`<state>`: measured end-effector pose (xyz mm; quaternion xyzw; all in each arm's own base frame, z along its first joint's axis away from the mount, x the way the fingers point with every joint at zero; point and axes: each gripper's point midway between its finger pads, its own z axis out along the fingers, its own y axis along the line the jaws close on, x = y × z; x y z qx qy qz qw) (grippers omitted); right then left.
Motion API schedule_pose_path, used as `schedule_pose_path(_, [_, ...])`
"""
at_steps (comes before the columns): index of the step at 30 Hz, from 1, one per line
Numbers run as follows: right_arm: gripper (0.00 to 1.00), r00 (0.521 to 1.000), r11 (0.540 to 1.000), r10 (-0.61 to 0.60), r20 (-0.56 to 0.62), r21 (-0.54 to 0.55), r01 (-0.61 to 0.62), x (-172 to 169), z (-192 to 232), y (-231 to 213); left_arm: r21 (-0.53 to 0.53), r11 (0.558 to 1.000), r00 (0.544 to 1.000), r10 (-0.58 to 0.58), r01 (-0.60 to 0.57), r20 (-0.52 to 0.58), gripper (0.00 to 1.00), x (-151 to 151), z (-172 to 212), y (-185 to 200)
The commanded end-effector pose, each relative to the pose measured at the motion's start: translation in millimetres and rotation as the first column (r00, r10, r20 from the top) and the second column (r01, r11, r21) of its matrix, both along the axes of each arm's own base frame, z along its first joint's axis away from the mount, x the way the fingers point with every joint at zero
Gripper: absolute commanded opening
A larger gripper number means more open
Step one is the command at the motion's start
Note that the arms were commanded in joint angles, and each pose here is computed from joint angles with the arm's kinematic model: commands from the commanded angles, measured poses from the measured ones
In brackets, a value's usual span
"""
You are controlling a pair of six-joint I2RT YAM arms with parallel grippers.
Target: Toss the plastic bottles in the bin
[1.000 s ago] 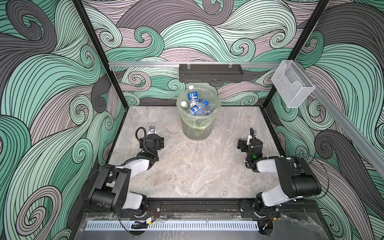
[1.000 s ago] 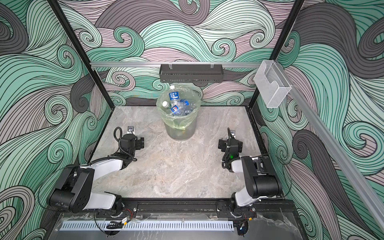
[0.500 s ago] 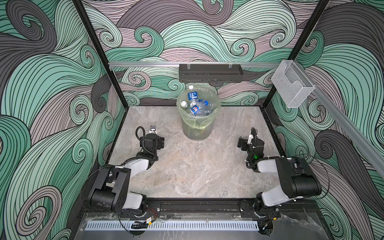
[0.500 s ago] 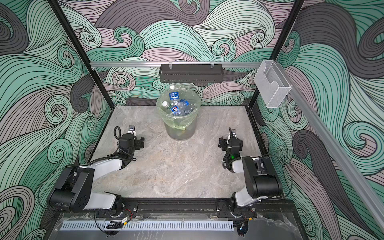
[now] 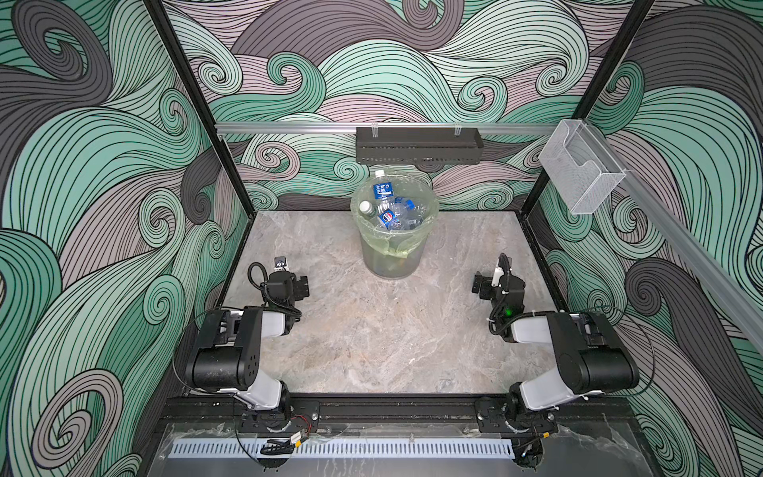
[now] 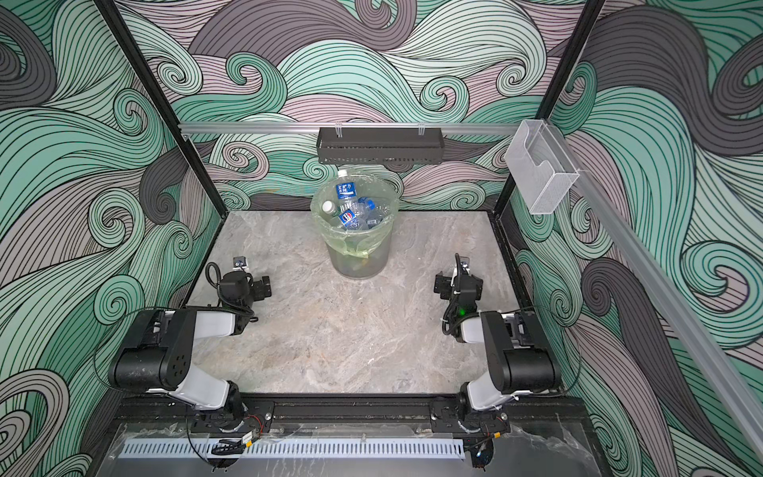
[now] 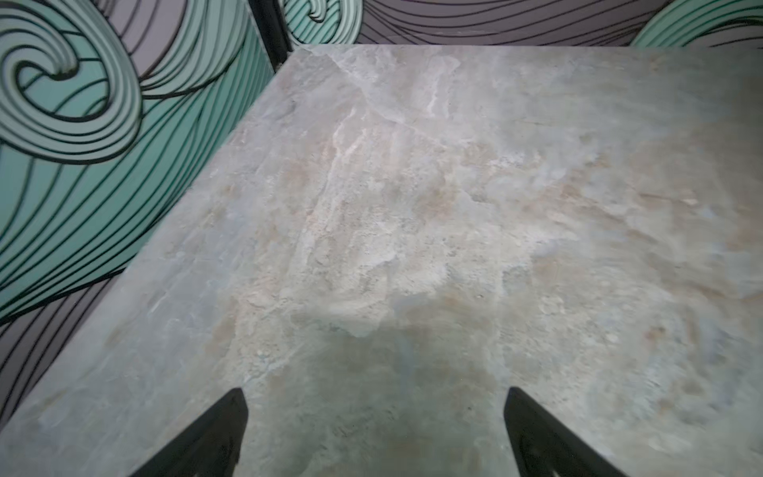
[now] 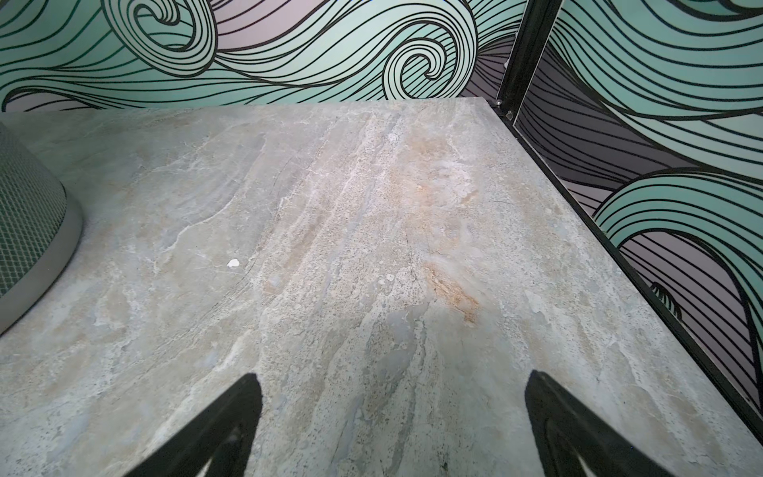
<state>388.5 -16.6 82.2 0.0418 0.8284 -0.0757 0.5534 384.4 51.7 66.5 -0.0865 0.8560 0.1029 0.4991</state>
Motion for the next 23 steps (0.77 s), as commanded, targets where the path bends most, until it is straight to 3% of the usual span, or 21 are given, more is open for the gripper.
schedule_pose_path(1, [1.00, 0.999, 1.000, 0.006, 0.040, -0.002, -0.006, 5.4, 12.4, -0.6, -0.035, 0.999, 0.996, -0.030, 0.033, 0.080, 0.99, 13.5, 19.2, -6.4])
schedule_pose_path(23, [1.00, 0.999, 1.000, 0.015, 0.042, 0.006, -0.016, 5.4, 12.5, -0.6, -0.050, 0.999, 0.998, -0.018, 0.021, 0.062, 0.99, 12.7, 18.8, -5.2])
